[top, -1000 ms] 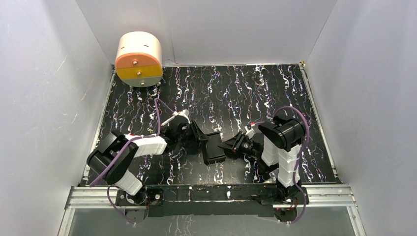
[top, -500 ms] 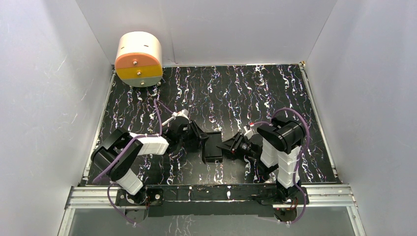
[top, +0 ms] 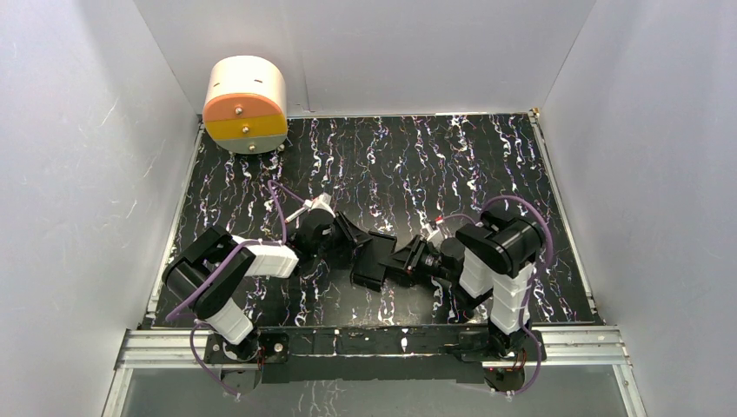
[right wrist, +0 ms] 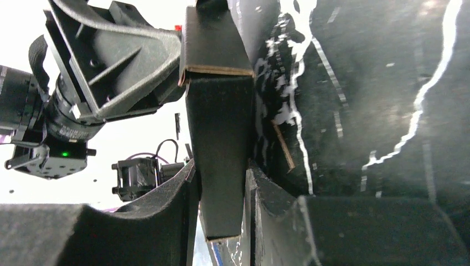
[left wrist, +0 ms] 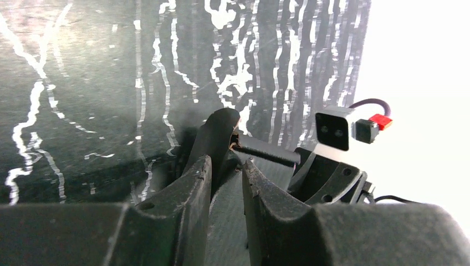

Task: Fold the paper box
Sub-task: Close the paper box at the center of the board.

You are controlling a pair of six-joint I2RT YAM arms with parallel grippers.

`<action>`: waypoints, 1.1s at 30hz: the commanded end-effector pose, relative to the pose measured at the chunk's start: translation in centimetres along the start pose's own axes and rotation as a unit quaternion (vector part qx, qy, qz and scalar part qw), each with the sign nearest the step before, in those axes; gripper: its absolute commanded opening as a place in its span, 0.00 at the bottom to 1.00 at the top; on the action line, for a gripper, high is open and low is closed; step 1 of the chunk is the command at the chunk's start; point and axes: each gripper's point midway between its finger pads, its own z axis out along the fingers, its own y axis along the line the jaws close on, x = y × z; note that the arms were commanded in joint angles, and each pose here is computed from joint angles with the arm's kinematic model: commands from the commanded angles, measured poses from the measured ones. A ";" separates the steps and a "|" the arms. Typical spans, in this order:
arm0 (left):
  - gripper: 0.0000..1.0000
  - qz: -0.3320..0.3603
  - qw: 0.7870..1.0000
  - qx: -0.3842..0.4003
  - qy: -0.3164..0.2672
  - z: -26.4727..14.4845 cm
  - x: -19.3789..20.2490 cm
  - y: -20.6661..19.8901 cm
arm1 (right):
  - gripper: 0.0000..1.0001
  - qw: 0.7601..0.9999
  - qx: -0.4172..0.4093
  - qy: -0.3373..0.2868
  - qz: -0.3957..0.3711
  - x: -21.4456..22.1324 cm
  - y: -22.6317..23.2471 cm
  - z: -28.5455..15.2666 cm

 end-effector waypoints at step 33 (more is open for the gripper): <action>0.53 0.262 0.962 0.059 -0.048 -11.5 -2.0 -8.0 | 0.00 0.970 -0.080 -0.091 -0.212 -4.5 10.4 -2.8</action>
